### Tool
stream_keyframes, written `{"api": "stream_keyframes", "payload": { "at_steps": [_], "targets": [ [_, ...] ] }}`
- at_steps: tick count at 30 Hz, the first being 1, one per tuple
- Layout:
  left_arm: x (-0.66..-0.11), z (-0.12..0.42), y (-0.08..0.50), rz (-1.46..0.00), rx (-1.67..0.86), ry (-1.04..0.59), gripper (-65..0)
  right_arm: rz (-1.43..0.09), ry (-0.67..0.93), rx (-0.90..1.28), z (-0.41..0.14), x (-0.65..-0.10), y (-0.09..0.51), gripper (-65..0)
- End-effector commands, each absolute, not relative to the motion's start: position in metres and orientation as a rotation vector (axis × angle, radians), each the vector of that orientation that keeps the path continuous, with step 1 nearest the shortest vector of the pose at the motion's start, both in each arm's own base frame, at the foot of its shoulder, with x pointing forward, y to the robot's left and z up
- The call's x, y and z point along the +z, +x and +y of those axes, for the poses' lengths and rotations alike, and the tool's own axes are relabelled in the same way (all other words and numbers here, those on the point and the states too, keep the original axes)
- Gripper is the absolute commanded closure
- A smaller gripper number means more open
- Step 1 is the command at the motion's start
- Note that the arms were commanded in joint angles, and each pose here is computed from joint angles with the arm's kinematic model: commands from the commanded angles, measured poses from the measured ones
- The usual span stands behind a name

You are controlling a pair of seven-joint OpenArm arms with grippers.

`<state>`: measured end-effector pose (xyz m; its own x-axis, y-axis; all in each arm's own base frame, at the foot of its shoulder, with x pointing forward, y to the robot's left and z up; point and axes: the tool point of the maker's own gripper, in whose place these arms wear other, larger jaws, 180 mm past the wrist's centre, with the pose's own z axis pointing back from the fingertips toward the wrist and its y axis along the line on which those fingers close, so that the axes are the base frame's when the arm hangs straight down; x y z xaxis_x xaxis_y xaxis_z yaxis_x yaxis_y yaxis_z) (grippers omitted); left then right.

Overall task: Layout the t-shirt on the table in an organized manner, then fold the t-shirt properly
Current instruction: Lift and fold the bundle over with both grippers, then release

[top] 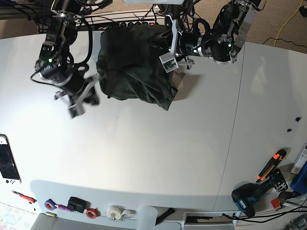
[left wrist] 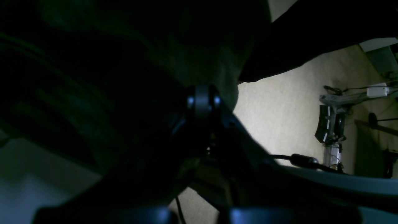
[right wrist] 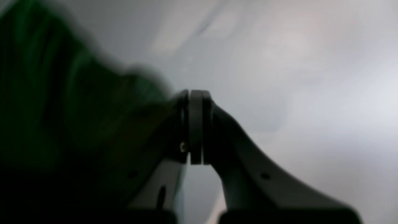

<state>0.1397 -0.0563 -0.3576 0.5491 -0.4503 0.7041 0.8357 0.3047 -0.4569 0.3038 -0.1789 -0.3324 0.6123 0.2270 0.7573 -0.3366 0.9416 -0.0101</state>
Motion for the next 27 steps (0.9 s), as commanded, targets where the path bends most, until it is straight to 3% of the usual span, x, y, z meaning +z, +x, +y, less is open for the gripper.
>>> {"api": "stream_keyframes", "payload": {
  "at_steps": [1,6,10,13,20,27],
  "targets": [
    [-0.348,-0.060,0.143,-0.535,-0.897,-0.933,0.0,-0.912,0.115,0.309,-0.185,-0.319,0.317,0.0],
    [-0.347,-0.061,0.144,-0.543,-0.894,-0.936,0.0,-0.914,0.068,0.218,-0.204,-0.325,0.340,0.0],
    [-0.343,-0.062,0.147,-0.563,-0.883,-0.947,0.0,-0.976,0.318,0.362,-0.159,-0.307,0.337,0.0],
    [-0.344,-0.061,0.149,-0.559,-0.865,-0.938,0.0,-0.990,0.520,0.341,-0.135,-0.291,0.328,0.0],
    [-0.354,-0.055,0.154,-0.554,-0.878,-0.863,0.0,-0.852,0.491,0.373,-0.137,-0.312,0.313,0.0],
    [-0.356,-0.054,0.157,-0.549,-0.850,-0.849,0.0,-0.824,0.674,0.373,-0.113,-0.307,0.293,0.0]
  ]
}}
